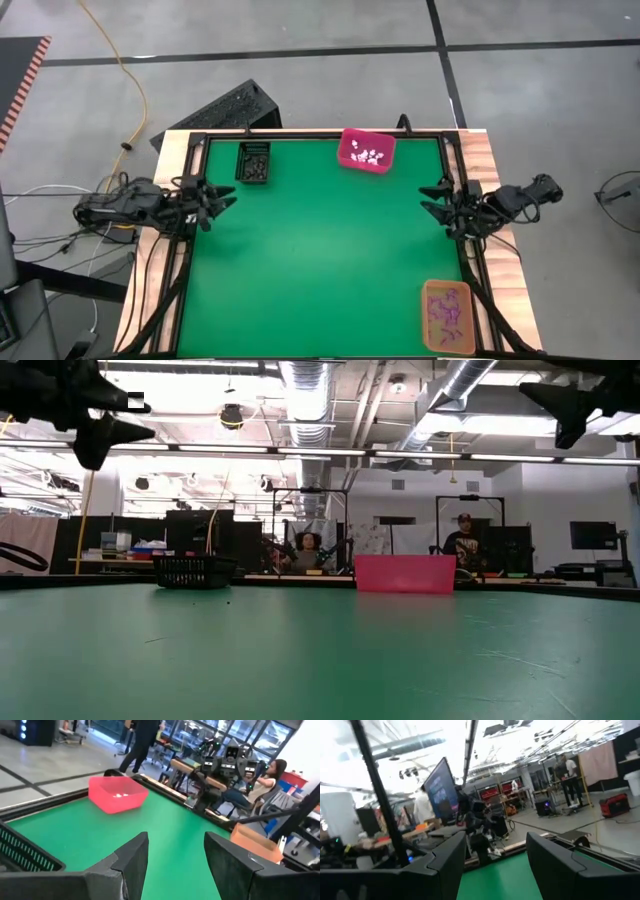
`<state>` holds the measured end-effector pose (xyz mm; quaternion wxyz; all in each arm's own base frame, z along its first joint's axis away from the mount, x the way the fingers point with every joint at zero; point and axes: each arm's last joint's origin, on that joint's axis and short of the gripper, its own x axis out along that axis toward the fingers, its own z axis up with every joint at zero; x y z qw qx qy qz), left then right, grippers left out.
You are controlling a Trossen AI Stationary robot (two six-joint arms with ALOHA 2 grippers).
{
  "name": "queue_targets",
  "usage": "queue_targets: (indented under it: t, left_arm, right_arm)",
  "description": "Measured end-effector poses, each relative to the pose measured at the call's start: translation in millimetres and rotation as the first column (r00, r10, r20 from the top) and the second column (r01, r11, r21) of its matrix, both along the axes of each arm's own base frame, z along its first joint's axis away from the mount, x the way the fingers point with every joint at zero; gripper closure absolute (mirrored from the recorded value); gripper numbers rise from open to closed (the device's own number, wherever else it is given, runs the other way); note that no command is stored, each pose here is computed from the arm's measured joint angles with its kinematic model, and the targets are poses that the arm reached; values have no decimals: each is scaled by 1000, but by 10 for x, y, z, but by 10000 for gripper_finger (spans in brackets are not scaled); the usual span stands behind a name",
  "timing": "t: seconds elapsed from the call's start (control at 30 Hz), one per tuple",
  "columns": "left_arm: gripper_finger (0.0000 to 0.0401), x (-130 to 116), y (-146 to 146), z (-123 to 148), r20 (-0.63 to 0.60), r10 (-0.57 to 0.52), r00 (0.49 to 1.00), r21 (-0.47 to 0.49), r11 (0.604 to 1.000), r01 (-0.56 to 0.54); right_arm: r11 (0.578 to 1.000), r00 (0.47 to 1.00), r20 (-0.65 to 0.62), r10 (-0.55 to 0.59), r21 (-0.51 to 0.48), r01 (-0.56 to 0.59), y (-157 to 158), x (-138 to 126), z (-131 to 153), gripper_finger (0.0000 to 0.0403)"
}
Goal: Sort Halloween decoration
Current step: Return to Home Position
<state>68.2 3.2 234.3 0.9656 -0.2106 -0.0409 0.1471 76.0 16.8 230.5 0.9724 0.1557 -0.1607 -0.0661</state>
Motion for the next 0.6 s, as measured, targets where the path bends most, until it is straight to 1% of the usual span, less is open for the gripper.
queue_targets:
  t: [0.17, 0.23, 0.4, 0.5, 0.6]
  left_arm:
    - [218, 30, -18, -113, -62, 3, 998, 32, 999, -1]
    - [218, 59, -33, -171, -63, -6, 998, 35, 999, 8]
    - [218, 162, -99, -442, -93, -56, 994, 20, 998, 58]
    - [218, 187, -136, -511, -86, -87, 993, 21, 996, 89]
    - [218, 195, -169, -564, -102, -114, 988, 35, 992, 118]
  right_arm:
    - [999, 1000, -30, -8, -47, 6, 14, 29, -83, 168]
    - [998, 999, -45, -9, -55, 7, 24, 51, -150, 168]
    - [999, 998, -68, -6, -50, 3, 41, 91, -290, 168]
    - [999, 997, -74, -4, -52, 0, 54, 116, -388, 168]
    - [999, 996, -91, -5, -54, 0, 55, 122, -413, 168]
